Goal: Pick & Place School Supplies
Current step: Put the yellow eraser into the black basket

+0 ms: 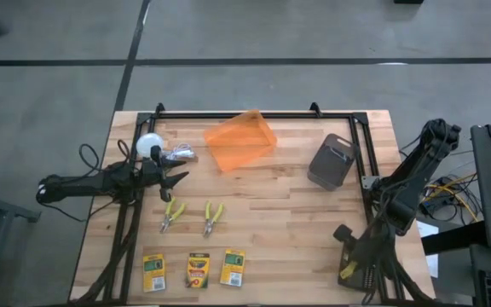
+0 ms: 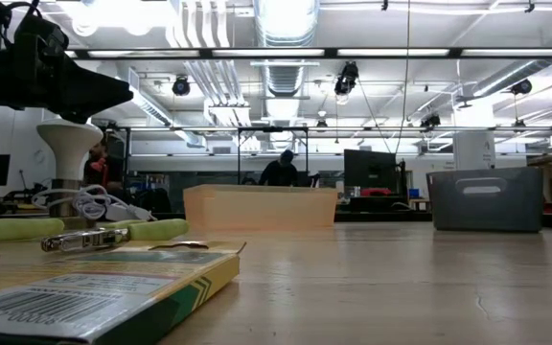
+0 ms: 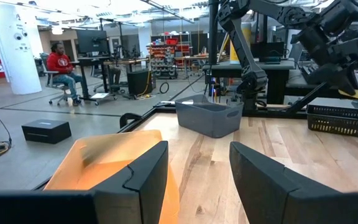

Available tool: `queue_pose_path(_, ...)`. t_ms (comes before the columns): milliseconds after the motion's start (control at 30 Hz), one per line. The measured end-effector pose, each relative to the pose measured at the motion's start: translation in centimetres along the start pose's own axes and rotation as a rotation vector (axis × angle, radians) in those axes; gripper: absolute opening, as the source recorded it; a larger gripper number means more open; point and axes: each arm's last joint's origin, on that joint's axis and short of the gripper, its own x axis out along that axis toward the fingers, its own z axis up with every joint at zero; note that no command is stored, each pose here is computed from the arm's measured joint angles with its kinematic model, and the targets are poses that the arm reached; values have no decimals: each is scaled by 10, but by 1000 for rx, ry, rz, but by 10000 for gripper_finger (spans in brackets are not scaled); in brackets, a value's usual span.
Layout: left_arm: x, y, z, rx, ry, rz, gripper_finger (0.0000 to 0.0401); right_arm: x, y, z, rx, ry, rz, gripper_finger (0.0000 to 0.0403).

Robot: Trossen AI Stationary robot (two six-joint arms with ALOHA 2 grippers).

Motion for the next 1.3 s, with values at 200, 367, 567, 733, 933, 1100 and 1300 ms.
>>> queue_pose_path(200,0,0,0,0,0,0,179,-9,-4,0,173,-90,-126,96)
queue_pose_path(367,0,0,0,0,0,0,179,-13,-6,1,304,-152,-200,96)
queue_pose_path(567,0,0,0,0,0,0,179,-12,-5,0,593,-150,-134,96)
queue_pose_path(733,0,0,0,0,0,0,179,-12,-2,-1,751,-104,-47,96)
queue_pose_path(933,0,0,0,0,0,0,179,-11,4,-5,697,-4,38,96)
queue_pose_path(1100,0,0,0,0,0,0,179,-10,10,-13,583,32,2,96)
queue_pose_path(1300,0,0,0,0,0,0,179,-8,11,-21,597,80,-30,96)
